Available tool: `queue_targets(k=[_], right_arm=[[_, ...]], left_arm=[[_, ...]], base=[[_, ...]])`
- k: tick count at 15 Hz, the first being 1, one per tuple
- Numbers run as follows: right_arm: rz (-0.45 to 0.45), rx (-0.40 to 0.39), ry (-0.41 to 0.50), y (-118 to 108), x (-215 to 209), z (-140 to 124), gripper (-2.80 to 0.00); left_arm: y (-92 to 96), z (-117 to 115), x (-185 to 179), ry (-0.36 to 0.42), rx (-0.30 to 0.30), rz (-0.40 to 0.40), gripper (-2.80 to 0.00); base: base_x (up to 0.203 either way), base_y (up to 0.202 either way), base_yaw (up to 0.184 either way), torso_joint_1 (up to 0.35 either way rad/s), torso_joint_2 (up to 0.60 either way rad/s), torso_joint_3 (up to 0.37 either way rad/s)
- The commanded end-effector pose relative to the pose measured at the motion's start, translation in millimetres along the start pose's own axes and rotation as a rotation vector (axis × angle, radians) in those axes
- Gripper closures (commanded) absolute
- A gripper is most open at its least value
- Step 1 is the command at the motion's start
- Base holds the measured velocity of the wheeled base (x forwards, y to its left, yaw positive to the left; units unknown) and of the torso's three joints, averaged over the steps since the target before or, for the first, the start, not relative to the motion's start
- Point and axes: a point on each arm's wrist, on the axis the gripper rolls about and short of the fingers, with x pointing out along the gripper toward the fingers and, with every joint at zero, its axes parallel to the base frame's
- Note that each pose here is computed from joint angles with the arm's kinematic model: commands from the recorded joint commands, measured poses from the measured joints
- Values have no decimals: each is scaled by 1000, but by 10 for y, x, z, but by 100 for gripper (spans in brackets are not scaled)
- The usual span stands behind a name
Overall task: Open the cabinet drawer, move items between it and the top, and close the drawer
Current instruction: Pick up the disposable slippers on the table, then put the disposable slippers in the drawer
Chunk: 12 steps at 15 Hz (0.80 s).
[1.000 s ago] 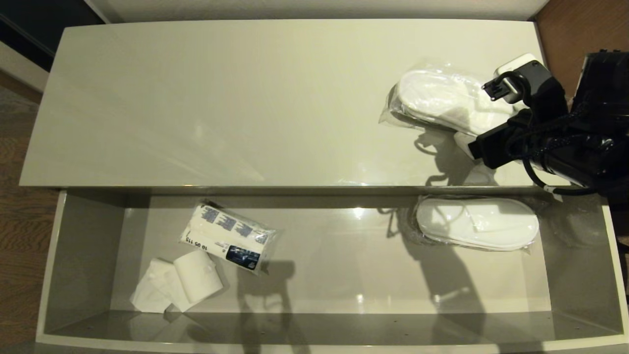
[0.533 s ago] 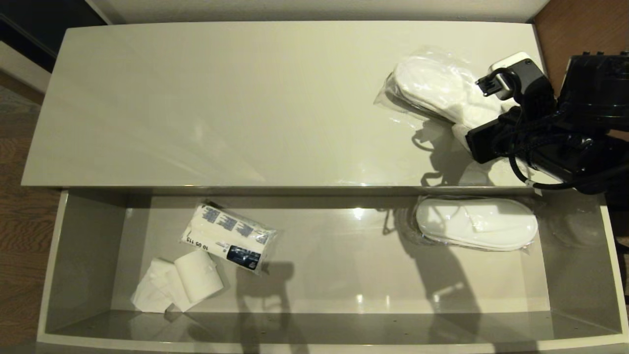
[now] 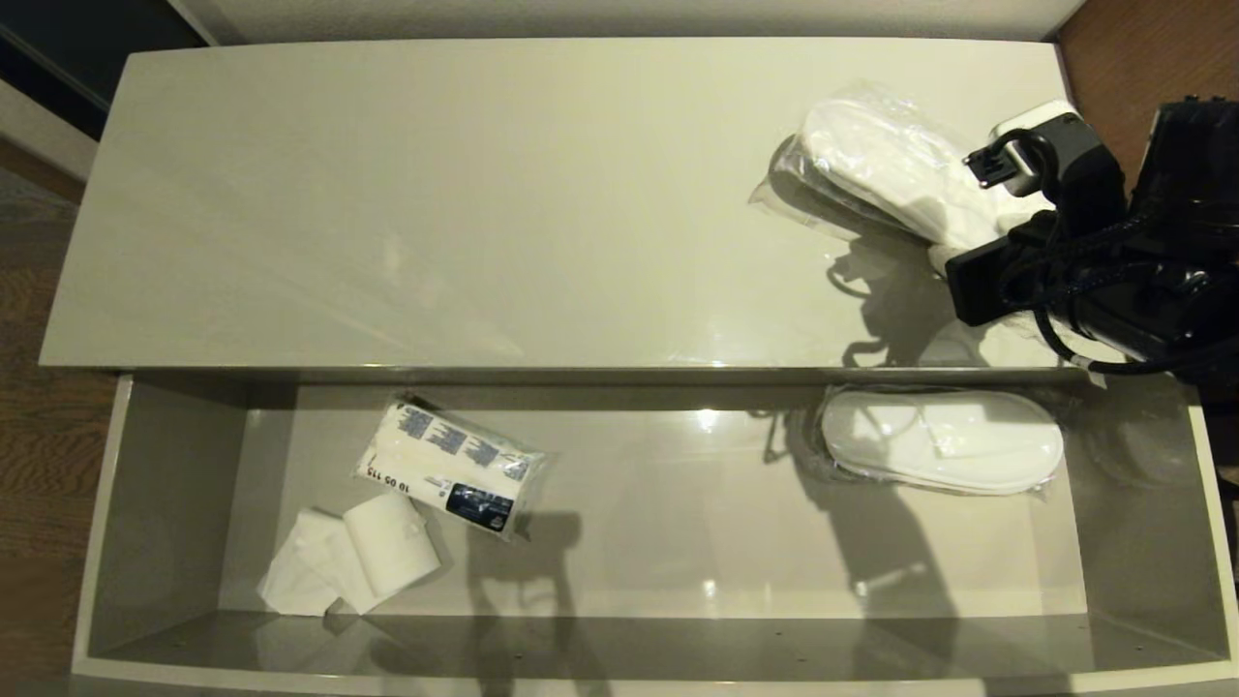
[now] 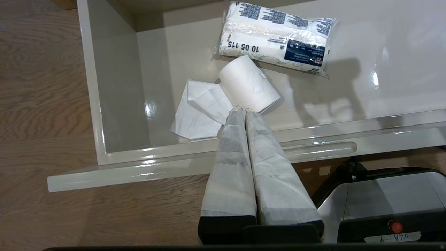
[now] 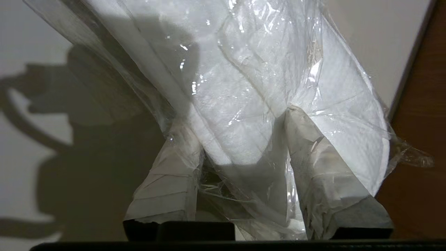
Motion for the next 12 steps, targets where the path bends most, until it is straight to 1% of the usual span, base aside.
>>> queue_targets(k=[1,3,5,10,12], right_arm=[[-22,19,-48,-148,-223,105,0],[2,11,-49,-318,-608,154,0],[52,-20,-13,-397,-910,124,0],[87,-47,21,-488,-1230,22,0],[134,-82,49,-566,-1509,-71,0]], left_arm=[[0,-1,0,0,1,1,0],[0,2,-2,0,1,0,0],[0,2,-2,0,1,0,0],[0,2,-2,0,0,0,0],[0,-2,-1,1,1,0,0]], base=[[0,0,0,0,0,0],[0,0,0,0,0,0],[0,0,0,0,0,0],[0,0,0,0,0,0],[0,0,0,0,0,0]])
